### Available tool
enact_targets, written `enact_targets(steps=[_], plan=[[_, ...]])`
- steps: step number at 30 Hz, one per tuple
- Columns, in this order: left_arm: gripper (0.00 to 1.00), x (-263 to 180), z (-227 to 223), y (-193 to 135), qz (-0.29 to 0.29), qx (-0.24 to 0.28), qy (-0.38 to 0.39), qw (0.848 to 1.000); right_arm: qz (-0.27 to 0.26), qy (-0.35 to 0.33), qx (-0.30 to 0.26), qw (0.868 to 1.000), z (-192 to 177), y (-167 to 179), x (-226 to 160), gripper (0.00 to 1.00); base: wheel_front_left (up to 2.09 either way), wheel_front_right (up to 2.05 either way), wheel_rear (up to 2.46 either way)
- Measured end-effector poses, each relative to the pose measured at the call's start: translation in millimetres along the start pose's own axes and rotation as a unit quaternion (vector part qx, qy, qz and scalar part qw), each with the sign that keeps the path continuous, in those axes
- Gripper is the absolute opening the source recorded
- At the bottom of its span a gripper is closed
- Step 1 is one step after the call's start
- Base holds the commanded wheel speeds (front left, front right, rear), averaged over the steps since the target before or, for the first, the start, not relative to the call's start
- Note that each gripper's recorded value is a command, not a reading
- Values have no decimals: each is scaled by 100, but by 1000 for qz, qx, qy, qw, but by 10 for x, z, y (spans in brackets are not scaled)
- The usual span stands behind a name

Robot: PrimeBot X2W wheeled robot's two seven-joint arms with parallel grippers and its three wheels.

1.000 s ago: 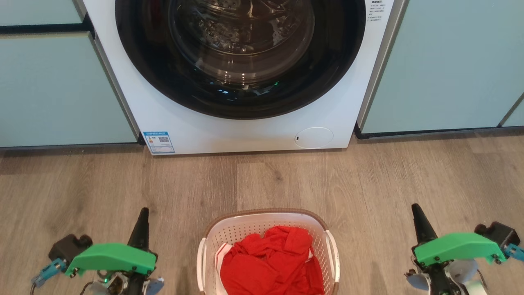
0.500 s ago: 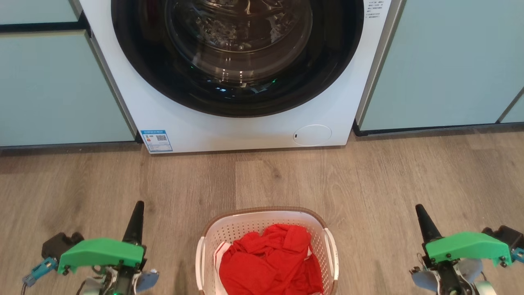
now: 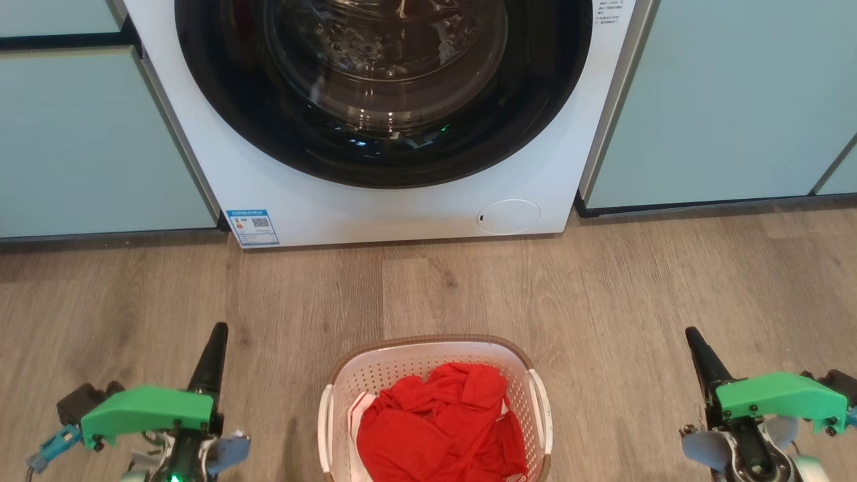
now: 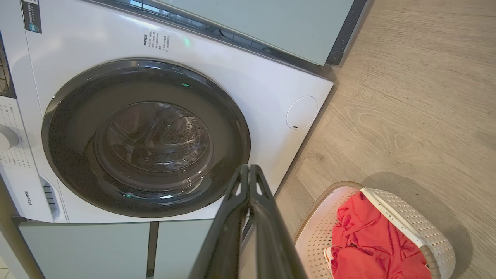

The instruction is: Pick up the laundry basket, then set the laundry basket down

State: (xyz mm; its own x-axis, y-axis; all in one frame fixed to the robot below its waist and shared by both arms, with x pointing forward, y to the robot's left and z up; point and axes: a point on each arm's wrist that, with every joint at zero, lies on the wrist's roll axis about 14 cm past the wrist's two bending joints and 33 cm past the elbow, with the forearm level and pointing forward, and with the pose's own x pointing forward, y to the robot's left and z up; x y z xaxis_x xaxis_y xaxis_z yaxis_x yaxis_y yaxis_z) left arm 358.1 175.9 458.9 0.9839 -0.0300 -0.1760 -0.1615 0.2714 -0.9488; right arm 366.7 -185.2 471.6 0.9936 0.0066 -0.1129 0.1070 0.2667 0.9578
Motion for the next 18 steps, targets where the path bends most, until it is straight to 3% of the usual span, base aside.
enact_targets(steps=[18], plan=[[0, 66, 115, -63, -19, -90, -5, 996, 1, -10, 91, 996, 125, -7, 33, 0, 0, 0, 0]])
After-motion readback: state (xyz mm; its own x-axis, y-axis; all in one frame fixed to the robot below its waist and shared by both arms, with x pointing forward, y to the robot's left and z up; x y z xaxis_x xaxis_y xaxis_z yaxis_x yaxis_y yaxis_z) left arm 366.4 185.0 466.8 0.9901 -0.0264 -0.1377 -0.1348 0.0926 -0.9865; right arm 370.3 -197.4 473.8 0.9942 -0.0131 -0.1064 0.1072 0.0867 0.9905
